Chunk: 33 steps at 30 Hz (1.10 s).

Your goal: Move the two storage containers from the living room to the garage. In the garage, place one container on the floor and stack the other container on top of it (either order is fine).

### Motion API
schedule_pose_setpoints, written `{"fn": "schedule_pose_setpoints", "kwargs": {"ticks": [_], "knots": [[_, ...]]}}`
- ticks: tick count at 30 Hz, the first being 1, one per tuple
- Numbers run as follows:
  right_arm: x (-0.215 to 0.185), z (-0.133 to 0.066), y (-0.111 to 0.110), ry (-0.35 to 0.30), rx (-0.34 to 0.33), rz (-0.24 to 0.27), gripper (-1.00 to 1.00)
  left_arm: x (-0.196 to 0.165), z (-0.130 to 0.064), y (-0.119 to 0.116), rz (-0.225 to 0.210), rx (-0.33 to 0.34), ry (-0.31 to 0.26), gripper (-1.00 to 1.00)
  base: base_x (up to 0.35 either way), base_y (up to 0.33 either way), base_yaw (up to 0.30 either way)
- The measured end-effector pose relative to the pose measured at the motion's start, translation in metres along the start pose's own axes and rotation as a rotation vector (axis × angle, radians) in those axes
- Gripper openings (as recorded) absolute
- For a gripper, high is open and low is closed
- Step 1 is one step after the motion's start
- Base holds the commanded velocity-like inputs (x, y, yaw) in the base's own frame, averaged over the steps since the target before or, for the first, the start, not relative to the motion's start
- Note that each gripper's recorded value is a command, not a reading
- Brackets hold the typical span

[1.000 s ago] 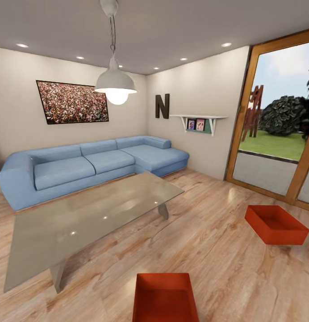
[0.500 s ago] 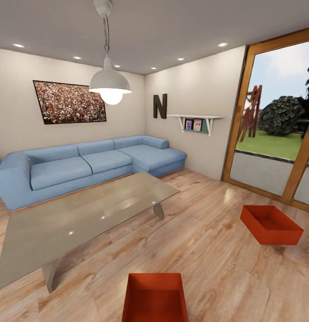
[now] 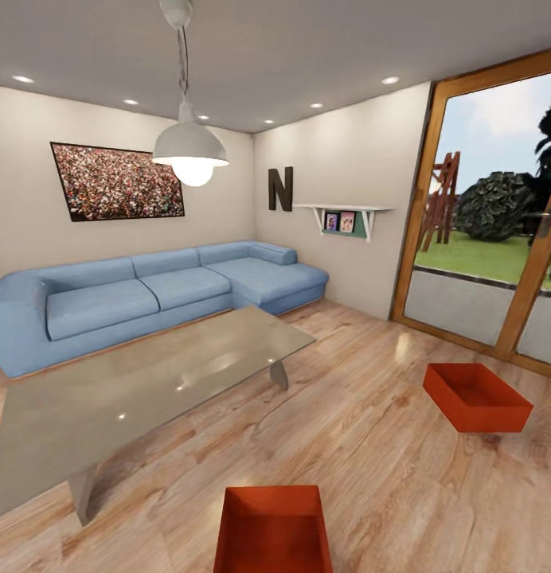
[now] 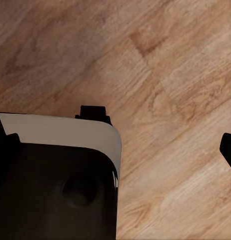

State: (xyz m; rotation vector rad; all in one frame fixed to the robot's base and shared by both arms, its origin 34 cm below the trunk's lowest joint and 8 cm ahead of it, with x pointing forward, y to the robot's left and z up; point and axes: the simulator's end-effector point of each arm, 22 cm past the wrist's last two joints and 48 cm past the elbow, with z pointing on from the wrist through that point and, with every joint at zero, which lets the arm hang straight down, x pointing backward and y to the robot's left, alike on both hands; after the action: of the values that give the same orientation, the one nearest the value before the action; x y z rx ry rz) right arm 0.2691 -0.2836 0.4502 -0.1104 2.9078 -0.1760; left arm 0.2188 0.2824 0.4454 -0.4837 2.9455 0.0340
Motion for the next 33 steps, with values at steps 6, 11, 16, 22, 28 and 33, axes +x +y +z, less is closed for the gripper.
{"fn": "schedule_pose_setpoints", "kwargs": {"ticks": [6,11,16,22,28,33], "knots": [[0.0001,0.0000,-0.0003,0.000,0.001,0.000,1.00,0.0001,0.0000,-0.0003,0.000,0.000,0.000,1.00,0.000,-0.081,-0.004],[0.0001,0.0000,-0.0004,0.000,0.001,-0.001,1.00,0.0001,0.0000,-0.0003,0.000,0.000,0.000,1.00,0.000,-0.036,0.000],[0.0000,0.0000,-0.0001,-0.001,-0.001,-0.005,1.00,0.0001,0.0000,-0.0001,0.000,0.000,0.000,1.00,0.000,-0.004,0.000],[0.0005,0.0000,0.0002,0.002,-0.001,-0.008,1.00,0.0000,0.0000,0.0001,0.000,0.000,0.000,1.00,0.000,0.000,0.000],[0.0011,0.0000,0.0003,0.005,-0.002,-0.007,1.00,0.0001,0.0000,-0.0002,0.000,0.000,0.000,1.00,0.000,0.000,0.000],[0.0007,0.0001,0.0008,0.002,-0.004,-0.017,1.00,0.0006,0.0000,-0.0001,0.000,0.000,0.001,1.00,0.000,0.000,0.000]]}}
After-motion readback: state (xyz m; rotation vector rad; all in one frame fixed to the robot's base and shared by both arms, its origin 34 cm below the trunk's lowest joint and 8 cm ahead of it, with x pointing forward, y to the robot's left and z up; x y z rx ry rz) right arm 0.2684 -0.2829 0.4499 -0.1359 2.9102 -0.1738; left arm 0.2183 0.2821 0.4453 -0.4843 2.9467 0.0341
